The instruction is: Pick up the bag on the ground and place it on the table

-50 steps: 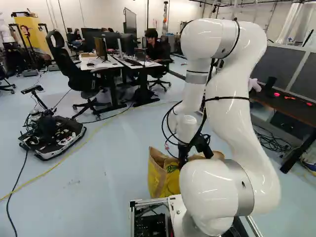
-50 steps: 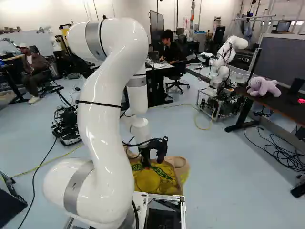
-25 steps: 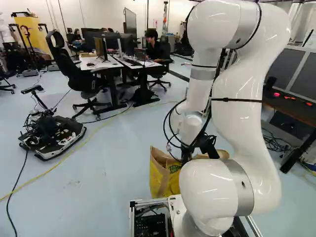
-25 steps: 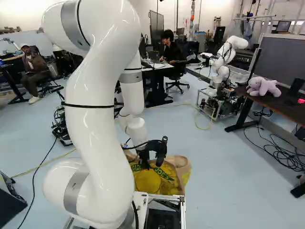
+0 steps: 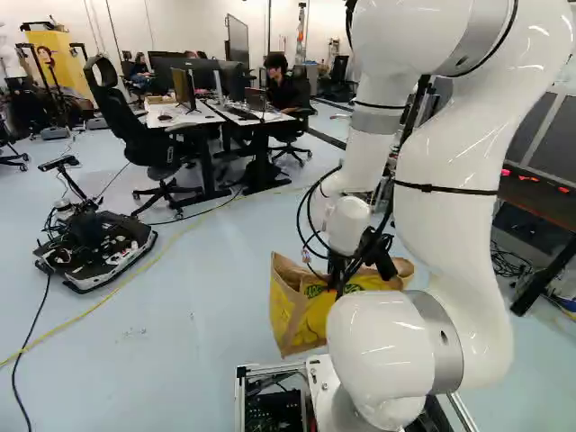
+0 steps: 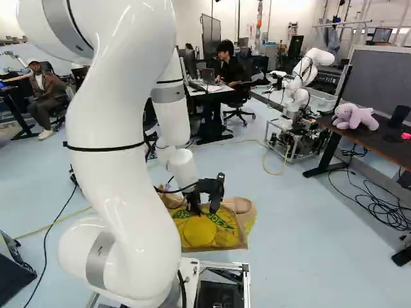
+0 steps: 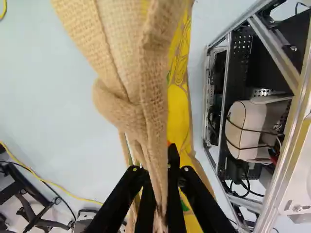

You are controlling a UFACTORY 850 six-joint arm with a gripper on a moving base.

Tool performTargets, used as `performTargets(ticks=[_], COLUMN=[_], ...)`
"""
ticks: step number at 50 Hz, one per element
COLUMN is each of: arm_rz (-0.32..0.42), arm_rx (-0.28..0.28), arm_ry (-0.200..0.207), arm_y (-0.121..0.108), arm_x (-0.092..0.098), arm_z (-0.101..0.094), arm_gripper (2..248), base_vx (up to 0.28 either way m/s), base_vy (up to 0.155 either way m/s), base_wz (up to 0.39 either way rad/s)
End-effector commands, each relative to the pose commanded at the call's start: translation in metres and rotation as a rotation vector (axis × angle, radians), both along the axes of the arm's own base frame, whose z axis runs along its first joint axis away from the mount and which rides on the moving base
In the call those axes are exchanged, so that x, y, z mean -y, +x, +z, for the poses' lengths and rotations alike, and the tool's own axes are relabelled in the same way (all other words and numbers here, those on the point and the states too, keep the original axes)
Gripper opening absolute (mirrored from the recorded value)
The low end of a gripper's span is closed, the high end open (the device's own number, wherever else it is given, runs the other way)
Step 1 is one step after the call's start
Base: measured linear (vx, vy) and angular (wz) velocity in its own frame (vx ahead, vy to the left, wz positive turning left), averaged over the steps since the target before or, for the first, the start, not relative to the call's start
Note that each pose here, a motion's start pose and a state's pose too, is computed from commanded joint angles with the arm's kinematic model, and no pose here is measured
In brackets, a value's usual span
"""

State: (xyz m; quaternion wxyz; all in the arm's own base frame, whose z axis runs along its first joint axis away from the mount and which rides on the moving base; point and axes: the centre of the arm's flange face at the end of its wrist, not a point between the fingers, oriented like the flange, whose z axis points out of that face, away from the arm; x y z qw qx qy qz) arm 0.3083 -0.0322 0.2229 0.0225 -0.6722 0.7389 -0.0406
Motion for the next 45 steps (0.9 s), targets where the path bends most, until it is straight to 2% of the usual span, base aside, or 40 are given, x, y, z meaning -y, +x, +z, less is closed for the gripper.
performTargets(ticks=[30,45], arm_rz=[0.013,0.025], arm_rx=[0.0,0.038], arm_ry=[0.075,0.088], arm_y=[0.018,0.031], arm_x=[-0.006,-0.009], arm_z=[0.042,0.064], arm_gripper=[22,22], base_vx=[0.0,0.0], base_vy=[0.0,0.0], base_wz=[0.0,0.0])
